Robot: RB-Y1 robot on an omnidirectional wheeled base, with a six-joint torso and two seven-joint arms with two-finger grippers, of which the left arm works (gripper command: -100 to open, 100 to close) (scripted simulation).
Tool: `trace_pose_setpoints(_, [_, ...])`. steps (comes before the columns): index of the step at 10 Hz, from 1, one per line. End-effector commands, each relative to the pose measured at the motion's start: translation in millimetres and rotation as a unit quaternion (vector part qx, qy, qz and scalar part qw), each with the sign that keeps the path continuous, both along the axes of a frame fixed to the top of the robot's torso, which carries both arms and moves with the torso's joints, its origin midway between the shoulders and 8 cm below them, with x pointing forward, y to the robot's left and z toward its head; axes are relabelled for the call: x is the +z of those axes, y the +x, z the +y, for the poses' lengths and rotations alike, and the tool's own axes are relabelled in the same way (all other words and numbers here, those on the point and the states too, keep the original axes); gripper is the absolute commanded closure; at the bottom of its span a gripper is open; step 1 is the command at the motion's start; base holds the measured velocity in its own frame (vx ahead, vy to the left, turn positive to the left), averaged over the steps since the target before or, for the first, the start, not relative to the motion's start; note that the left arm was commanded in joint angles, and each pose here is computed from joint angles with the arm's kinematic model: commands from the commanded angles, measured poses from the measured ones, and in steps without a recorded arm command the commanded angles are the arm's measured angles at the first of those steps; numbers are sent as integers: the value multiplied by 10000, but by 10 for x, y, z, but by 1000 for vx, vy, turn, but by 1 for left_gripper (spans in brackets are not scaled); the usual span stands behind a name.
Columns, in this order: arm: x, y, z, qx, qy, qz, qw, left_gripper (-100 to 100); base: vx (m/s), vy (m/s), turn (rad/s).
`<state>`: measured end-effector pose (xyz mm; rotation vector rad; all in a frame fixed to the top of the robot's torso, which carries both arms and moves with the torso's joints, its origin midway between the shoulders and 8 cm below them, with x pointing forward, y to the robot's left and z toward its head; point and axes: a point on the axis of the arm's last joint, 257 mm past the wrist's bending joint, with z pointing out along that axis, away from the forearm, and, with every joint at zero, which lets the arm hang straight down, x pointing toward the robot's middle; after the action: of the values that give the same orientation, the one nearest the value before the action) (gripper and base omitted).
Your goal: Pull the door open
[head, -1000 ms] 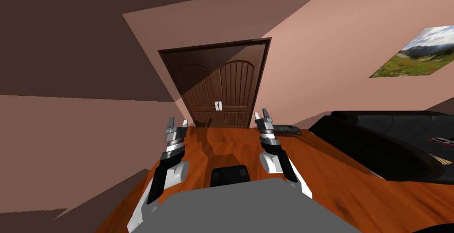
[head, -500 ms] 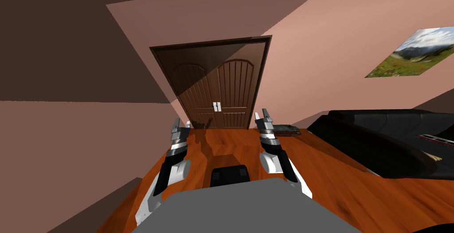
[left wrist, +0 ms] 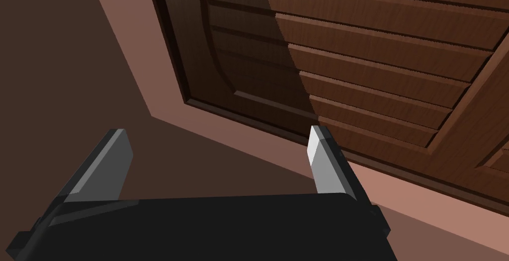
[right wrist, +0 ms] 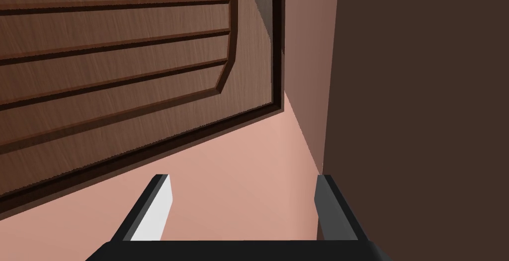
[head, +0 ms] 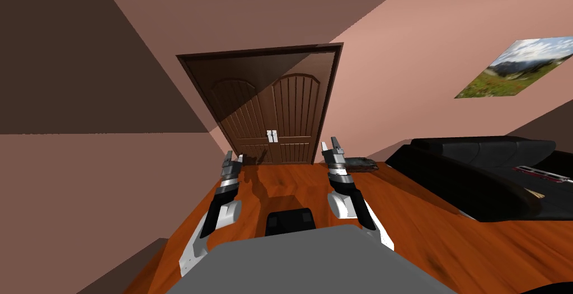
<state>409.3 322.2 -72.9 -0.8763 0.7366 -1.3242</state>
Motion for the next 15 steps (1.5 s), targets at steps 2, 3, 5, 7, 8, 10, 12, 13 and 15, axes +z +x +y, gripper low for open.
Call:
trace_pose_setpoints(2, [-184,111,33,-18,-6,219,9998,-100,106,30,-64])
trace_pose_setpoints(3, [-257,151,45,-23,-10,301,9995,-100,94,18,-61])
trace_pose_setpoints(5, [-402,227,71,-32,-17,466,9989,-100,95,12,-66])
trace_pose_setpoints(7, [-547,299,99,-37,-23,630,9980,-100,105,20,-64])
trace_pose_setpoints(8, [-619,334,113,-39,-28,711,9975,-100,99,23,-66])
trace_pose_setpoints(10, [-763,400,144,-40,-36,874,9962,-100,86,18,-67])
trace_pose_setpoints(12, [-904,461,175,-38,-44,1033,9946,-100,97,30,-63])
trace_pose_setpoints(13, [-973,490,191,-36,-49,1111,9938,-100,97,11,-59])
trace_pose_setpoints(15, [-1109,544,224,-30,-58,1265,9919,-100,92,27,-67])
